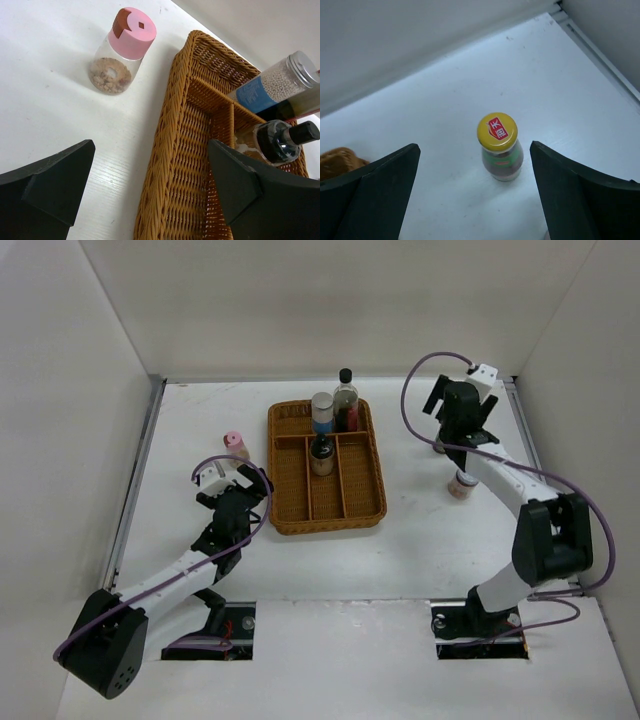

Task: Organize the condiment bottles

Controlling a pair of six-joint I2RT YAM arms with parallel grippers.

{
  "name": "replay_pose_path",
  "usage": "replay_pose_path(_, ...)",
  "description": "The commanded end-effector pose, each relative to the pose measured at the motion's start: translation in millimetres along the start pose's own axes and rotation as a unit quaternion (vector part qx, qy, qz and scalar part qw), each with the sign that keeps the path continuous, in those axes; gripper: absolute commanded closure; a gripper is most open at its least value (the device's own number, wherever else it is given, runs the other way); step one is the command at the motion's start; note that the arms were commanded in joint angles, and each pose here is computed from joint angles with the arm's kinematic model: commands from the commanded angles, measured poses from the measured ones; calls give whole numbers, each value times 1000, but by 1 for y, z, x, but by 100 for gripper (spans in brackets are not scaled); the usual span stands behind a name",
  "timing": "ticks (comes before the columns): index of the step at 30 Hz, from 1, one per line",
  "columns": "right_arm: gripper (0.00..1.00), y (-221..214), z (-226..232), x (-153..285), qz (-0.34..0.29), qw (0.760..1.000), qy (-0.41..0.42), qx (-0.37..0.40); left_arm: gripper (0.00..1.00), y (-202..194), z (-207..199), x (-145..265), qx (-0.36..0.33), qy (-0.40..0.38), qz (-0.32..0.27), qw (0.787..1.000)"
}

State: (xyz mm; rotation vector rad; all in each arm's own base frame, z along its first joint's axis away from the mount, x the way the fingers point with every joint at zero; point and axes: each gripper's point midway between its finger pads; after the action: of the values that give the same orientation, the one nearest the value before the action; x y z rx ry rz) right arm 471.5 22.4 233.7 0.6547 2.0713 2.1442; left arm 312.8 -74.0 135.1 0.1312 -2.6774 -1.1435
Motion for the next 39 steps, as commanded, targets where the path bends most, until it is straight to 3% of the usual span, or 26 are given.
replay_pose_path(1,1,6,-6,-16,6,1000,-18,8,0,6,-10,-1,20,-16,-11,1000)
replay_pose_path(6,6,-2,-15,-42,24,999,-33,23,0,8,-10,-1,22,-17,-14,1000)
replay_pose_path(11,34,-10,-16,-57,31,998,-42,34,0,8,-11,-1,22,-17,-14,1000)
replay_pose_path(15,63,1,-17,-58,10,998,-47,45,0,8,-9,-1,21,-15,-14,1000)
replay_pose_path(17,68,17,-24,-46,-11,997,-61,42,0,9,-11,-1,22,-17,-15,1000)
replay_pose_path(25,70,89,35,50,-109,993,46,13,0,8,-11,-2,22,-16,-14,1000)
replay_pose_path(30,69,88,101,94,-118,983,141,17,0,9,-10,-2,22,-15,-16,1000)
replay_pose_path(39,69,84,187,125,-125,963,239,20,0,10,-8,-1,23,-15,-17,999)
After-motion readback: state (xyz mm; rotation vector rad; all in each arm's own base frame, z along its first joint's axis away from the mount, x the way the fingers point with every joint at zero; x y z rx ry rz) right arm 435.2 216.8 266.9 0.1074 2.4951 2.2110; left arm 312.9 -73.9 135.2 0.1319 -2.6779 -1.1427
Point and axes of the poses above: each gripper's point midway between its finger pads, its own x axis back along the fingers, its own z axis along the line the jaws close on, y = z × x, and after that the axes turned 11 degrees about x, right-handed
